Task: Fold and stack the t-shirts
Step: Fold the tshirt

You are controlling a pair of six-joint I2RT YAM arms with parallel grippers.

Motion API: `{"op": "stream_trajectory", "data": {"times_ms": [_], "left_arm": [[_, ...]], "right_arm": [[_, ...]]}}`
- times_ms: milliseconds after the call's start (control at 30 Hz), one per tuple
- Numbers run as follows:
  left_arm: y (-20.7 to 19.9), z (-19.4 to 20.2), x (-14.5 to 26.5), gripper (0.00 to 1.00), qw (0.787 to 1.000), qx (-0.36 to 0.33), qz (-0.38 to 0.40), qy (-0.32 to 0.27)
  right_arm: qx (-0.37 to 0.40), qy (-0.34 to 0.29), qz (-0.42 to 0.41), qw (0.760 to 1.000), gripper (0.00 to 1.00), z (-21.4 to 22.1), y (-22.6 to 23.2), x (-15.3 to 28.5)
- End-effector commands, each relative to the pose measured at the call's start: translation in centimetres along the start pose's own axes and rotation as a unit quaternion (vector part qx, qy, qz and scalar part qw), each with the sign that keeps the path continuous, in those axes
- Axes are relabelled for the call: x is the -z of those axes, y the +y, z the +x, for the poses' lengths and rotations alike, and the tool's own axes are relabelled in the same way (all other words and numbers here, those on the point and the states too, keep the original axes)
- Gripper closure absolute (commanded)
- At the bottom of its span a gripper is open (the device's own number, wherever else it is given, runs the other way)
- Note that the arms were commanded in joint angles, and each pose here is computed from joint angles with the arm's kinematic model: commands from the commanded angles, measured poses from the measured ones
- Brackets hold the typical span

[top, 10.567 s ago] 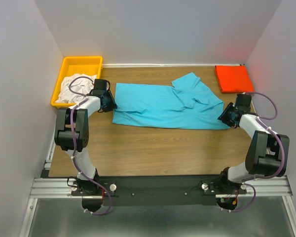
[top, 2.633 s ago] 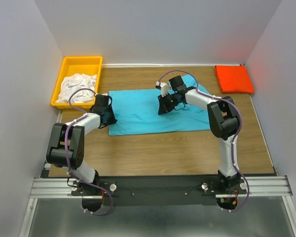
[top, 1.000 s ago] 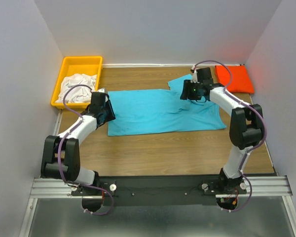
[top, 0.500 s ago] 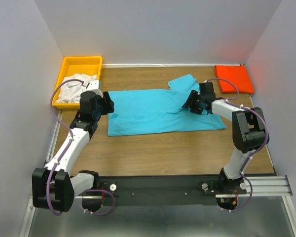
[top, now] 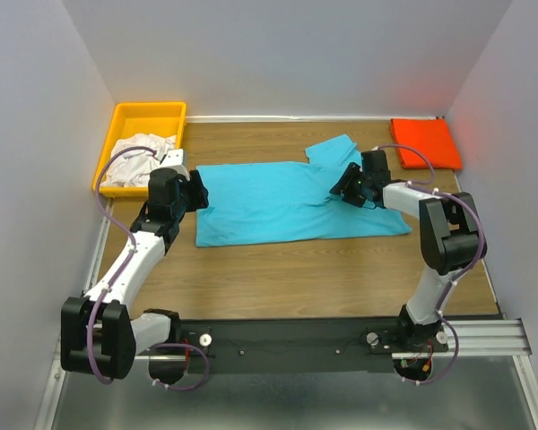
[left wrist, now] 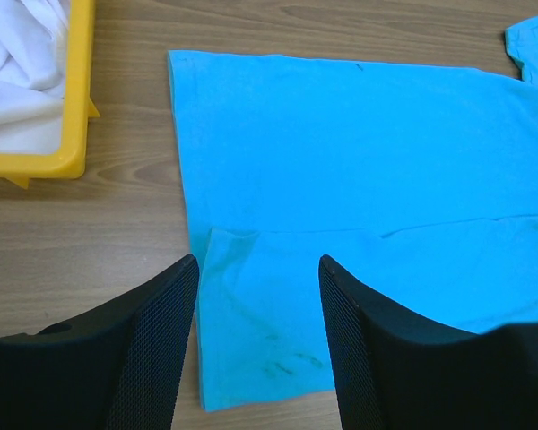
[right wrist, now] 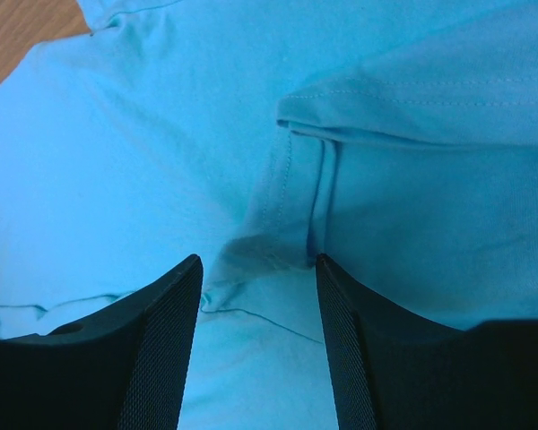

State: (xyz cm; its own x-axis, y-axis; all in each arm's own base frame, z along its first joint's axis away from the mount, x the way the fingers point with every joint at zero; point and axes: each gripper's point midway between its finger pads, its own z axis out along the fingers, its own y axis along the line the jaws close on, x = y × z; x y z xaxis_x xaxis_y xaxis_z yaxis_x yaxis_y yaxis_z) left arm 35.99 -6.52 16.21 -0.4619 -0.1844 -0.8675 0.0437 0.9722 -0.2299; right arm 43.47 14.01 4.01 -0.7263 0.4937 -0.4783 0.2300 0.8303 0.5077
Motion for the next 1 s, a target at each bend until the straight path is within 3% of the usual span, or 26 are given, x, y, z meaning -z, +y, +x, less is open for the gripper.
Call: {"op": "stream_trajectory", "data": {"times_ms": [0, 500, 833, 967], "left_arm": [[0.0, -0.3, -0.3, 0.36, 1.0, -0.007, 0.004, -0.008], [0.0, 0.1, -0.7, 0.37, 1.0, -0.007, 0.006, 0.001], [0.1, 0.4, -0.8, 0.37, 1.0, -0.006, 0.004, 0.006], [0.1, 0.5, -0.9, 0.37, 1.0, -0.006, 0.005, 0.009]], "right_arm": [[-0.019, -0.012, 0.027, 0.999, 0.4, 0.2, -1.6, -0.4], [0.005, -0.022, -0.052, 0.998, 0.43, -2.9, 3.1, -1.6], [0.031, 0.034, -0.147, 0.988, 0.43, -2.8, 7.9, -4.4], [0.061, 0.003, -0.138, 0.989, 0.42, -4.1, 8.0, -3.0]]}}
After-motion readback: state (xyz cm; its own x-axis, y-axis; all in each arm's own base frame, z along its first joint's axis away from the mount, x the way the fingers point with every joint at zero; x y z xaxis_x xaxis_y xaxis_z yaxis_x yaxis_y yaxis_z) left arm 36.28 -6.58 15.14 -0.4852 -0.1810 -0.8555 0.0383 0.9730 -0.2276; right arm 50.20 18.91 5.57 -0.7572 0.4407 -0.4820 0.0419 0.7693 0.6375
